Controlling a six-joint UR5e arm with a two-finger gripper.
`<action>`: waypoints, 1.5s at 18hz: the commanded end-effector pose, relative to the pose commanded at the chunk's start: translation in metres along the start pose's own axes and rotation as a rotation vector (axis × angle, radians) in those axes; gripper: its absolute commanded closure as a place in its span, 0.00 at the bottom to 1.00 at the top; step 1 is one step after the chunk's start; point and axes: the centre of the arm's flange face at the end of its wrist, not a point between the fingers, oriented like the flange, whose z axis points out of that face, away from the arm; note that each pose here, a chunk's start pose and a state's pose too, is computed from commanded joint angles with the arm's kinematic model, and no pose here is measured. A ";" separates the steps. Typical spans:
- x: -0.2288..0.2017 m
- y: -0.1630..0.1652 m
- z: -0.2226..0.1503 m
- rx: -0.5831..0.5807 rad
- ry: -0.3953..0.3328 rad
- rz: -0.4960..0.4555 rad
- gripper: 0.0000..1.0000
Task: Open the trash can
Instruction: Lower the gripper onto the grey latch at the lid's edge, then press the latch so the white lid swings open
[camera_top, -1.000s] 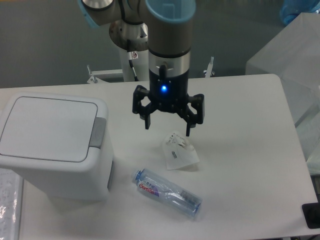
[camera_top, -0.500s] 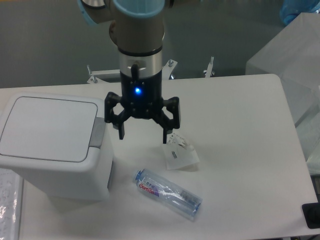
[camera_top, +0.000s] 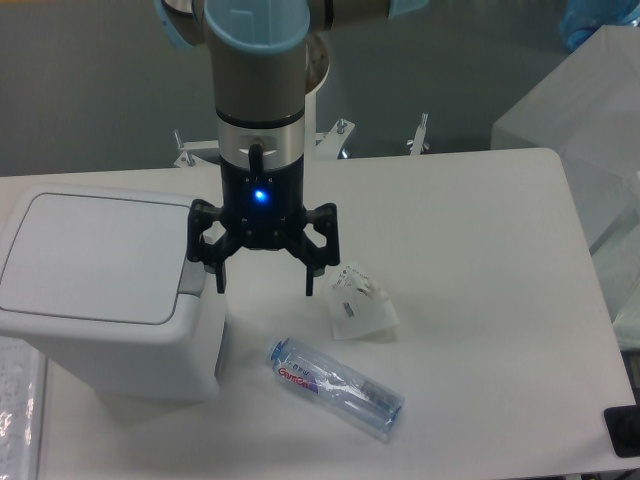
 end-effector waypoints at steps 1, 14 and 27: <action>0.001 0.002 0.000 -0.003 0.001 -0.002 0.00; 0.004 0.012 0.004 -0.014 0.026 -0.005 0.00; 0.009 0.017 0.012 -0.029 0.044 -0.003 0.00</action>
